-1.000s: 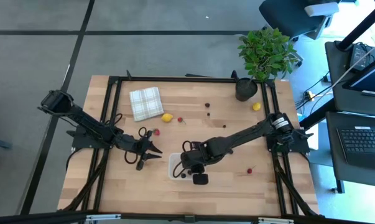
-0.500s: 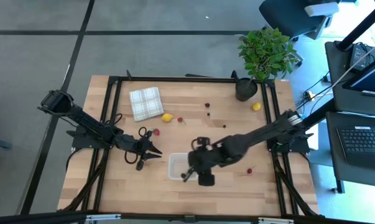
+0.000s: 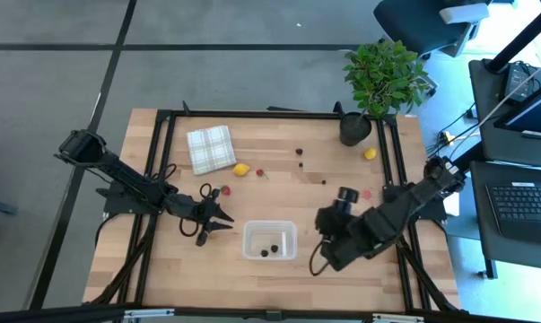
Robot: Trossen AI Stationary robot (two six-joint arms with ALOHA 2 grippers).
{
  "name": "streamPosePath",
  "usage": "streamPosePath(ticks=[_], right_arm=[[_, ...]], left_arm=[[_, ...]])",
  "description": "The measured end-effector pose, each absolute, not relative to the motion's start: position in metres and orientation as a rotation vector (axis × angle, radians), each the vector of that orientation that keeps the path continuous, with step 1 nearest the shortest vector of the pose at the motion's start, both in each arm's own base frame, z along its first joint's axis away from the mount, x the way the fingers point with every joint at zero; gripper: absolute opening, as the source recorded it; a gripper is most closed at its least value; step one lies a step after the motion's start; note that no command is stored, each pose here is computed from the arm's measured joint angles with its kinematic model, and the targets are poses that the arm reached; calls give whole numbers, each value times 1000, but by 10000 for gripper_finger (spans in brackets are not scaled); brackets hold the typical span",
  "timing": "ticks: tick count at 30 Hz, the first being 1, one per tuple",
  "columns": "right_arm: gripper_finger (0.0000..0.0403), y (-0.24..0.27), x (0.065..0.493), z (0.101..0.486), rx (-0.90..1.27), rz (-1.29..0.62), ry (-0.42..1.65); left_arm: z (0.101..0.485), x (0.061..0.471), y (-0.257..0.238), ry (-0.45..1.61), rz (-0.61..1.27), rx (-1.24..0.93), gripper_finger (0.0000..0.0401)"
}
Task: Pick and placing Produce into tupperware
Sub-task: Put the raspberry into the transparent bin
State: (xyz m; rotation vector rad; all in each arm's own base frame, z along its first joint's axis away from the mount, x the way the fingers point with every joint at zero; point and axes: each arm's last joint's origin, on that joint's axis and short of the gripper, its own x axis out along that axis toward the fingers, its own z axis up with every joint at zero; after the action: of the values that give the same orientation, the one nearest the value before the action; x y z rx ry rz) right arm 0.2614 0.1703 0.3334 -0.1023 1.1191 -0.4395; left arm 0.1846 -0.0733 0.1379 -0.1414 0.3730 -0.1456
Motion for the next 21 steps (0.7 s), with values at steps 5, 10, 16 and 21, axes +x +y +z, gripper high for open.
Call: streamPosePath(ticks=[5, 10, 16, 21], right_arm=[[198, 172, 253, 334, -135, -490, 1118], [198, 170, 254, 335, -175, -512, 1083], [198, 169, 255, 324, -224, -505, 1040], [198, 162, 247, 289, -162, -435, 967]], left_arm=[[138, 185, -73, 373, -145, -142, 109], [138, 185, -73, 373, -146, -139, 117], [138, 185, -73, 372, -144, -136, 124], [140, 186, -72, 355, -140, -147, 128]])
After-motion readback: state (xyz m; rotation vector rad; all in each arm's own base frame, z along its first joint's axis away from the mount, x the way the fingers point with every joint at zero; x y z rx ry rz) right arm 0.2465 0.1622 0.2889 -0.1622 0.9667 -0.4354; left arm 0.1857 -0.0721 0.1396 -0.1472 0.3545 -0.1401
